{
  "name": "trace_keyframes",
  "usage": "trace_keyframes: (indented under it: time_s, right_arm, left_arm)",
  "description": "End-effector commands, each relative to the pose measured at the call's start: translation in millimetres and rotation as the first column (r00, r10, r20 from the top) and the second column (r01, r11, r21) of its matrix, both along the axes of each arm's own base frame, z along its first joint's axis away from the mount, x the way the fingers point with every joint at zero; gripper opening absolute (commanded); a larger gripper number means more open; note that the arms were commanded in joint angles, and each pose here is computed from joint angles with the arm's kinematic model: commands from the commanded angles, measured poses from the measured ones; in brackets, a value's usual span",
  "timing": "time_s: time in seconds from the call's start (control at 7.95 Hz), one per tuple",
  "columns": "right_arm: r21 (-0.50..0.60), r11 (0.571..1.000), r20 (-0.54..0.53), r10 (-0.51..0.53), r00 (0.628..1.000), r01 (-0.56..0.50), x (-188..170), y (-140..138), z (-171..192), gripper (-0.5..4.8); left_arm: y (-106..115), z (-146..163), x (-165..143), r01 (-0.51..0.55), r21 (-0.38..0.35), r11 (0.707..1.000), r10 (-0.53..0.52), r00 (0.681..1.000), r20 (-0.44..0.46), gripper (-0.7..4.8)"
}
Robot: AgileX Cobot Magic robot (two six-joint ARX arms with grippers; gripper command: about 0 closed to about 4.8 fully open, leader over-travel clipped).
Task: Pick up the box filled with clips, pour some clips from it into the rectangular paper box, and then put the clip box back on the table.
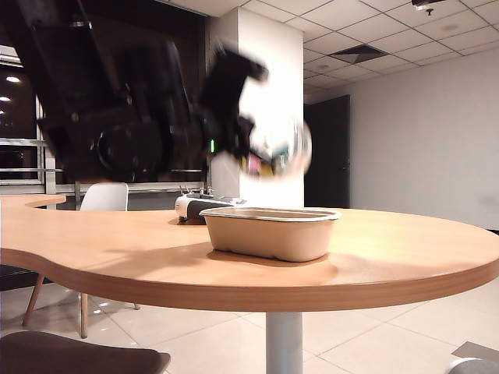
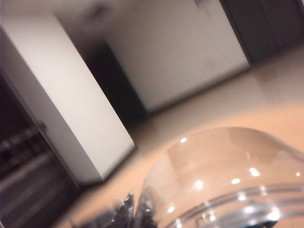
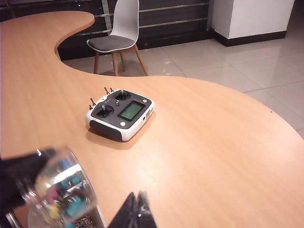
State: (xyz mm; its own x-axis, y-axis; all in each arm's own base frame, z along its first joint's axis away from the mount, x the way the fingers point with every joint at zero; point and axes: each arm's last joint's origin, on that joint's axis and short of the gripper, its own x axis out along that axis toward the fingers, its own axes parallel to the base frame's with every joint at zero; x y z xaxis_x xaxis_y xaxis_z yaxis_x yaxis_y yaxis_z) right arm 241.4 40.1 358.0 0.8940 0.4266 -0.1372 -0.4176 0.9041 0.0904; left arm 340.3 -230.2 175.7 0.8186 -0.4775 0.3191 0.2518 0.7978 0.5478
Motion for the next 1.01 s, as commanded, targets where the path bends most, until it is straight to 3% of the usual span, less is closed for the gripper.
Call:
trace_keyframes:
  time_s: [0.13,0.25,0.5,0.63,0.75,1.01]
  right_arm:
    - [0.0,1.0,0.016,0.003,1.0,-0.003,0,0,3,-0.01]
    - [0.0,1.0,0.015,0.003,1.0,-0.003,0,0,2,-0.01]
    - [-0.001,1.0,0.011,0.003,1.0,-0.003,0,0,2,-0.01]
    - [-0.002,1.0,0.003,0.003,1.0,-0.003,1,0,1,-0.01]
    - [-0.005,1.0,-0.02,0.003,1.0,-0.003,3,0,-3,-0.01]
    - [-0.008,1.0,-0.049,0.003,0.999,-0.003,5,1,-7,-0.01]
  left_arm:
    - [-1,-16,2,-0.013,-0.015,1.0,0.012,1.0,-0.016,-0.06]
    - [-4,-13,3,0.02,-0.013,1.0,-0.02,1.0,0.01,-0.06]
    - [-5,-7,6,0.05,-0.103,0.993,-0.052,0.999,-0.017,-0.06]
    - [-4,-8,7,0.064,-0.225,0.972,-0.085,0.993,-0.082,-0.06]
    - [3,-9,11,0.088,-0.408,0.909,-0.167,0.973,-0.162,-0.06]
    - [10,-9,16,0.1,-0.559,0.823,-0.258,0.942,-0.213,-0.06]
